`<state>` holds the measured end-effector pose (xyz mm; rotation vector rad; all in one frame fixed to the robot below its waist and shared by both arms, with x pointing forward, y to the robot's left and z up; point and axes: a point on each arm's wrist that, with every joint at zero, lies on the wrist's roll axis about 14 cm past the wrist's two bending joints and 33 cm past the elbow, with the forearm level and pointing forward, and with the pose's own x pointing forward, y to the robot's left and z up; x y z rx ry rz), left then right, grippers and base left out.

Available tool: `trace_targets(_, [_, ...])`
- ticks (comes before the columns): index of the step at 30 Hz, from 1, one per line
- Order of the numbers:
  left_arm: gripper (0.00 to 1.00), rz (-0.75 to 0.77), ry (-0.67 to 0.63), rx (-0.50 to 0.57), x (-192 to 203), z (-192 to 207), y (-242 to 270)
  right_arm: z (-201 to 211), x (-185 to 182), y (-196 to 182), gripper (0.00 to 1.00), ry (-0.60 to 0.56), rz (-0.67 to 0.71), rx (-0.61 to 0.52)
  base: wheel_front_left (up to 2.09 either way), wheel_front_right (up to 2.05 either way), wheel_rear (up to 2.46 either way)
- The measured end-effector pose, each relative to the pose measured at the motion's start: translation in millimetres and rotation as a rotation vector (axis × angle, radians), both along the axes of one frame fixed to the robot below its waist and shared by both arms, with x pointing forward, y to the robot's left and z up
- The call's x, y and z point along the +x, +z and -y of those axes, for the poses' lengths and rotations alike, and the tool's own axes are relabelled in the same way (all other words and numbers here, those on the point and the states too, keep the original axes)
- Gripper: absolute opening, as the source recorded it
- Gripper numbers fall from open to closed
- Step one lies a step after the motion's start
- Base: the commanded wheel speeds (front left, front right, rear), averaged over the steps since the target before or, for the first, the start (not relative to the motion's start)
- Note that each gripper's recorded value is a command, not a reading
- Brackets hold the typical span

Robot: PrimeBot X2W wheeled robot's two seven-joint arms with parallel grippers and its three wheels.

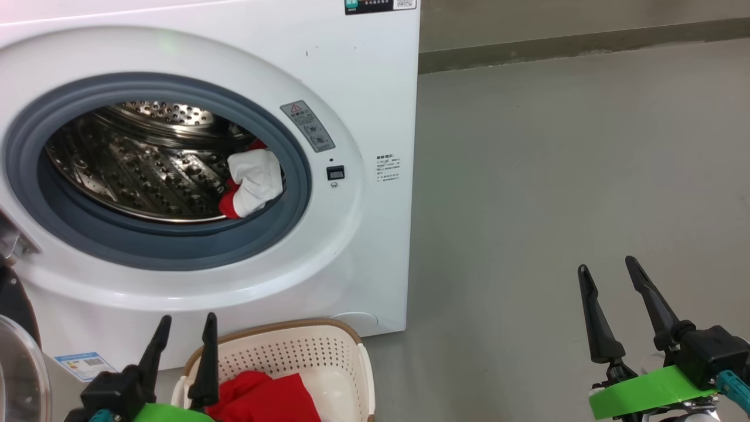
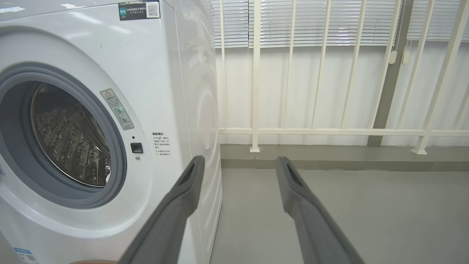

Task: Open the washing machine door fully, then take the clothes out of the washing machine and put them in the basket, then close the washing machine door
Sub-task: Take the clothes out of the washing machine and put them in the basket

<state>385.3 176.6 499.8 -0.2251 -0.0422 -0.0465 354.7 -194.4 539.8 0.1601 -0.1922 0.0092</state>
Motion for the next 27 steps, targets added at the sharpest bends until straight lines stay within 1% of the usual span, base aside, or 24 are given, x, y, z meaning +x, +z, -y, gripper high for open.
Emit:
trace_targets(3, [1.0, 0.012, -0.003, 0.035, -0.9, 1.3, 3.3, 0.0, -0.1, 1.5, 1.0, 0.0, 0.005, -0.001, 0.0, 0.0, 0.0])
trace_targets(27, [1.0, 0.014, 0.01, 0.038, -7.7, -2.0, 3.2, -0.4, -6.7, -0.3, 1.0, 0.0, 0.0, -0.001, 0.0, 0.0, 0.0])
